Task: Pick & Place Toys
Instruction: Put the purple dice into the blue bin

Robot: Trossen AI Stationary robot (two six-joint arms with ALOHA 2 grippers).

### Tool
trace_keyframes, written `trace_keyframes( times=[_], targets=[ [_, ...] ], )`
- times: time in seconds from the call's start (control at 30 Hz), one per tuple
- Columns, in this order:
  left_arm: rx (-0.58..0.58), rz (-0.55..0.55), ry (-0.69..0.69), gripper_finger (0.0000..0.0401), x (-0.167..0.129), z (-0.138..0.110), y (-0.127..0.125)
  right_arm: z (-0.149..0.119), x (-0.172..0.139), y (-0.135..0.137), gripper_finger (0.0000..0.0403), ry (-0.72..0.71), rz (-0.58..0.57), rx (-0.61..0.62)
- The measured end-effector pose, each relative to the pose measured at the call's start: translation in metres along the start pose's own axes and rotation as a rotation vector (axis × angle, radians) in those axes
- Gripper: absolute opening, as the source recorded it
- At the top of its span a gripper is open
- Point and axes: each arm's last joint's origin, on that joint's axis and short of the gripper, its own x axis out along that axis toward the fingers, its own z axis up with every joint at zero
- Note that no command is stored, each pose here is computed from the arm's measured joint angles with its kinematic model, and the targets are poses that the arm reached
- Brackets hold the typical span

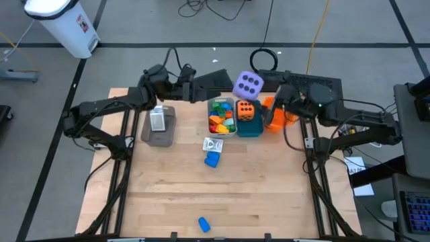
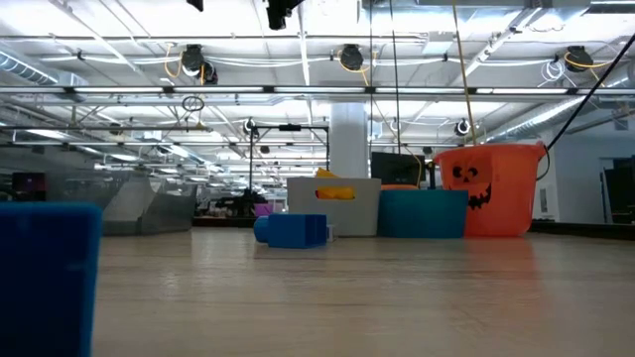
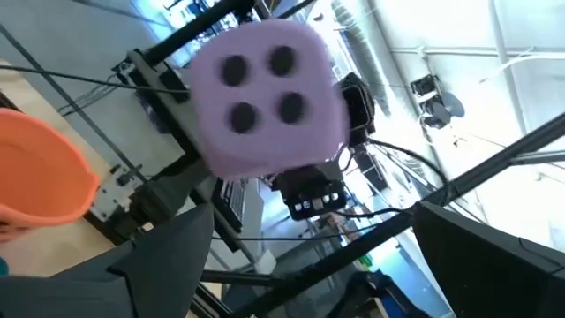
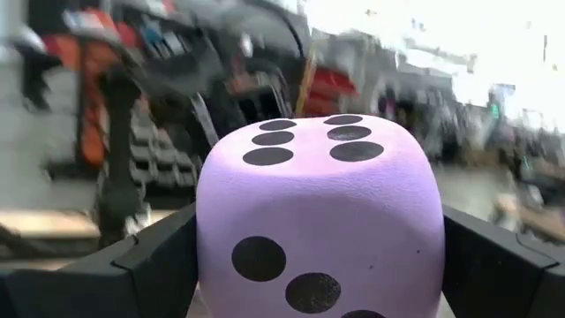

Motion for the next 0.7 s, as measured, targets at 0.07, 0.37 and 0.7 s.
trace_keyframes(
  times=[0.07,0.37,0.7],
  targets=[
    [0.003,0.008,-0.008,0.0392,-0.002,0.004,0.003,0.004,0.002,-0.004,0.0363,0.085,-0.014,0.001],
    [0.020,0.000,-0.012,0.0392,-0.008,0.013,0.007,-0.019,0.031,-0.018,0.0363,0.669,0.073,-0.100],
    [0.054,-0.041,0.030,0.0392,-0.003,0.005,0.001,-0.098,0.069,-0.009,0.0363,1.116,0.344,-0.141]
  ],
)
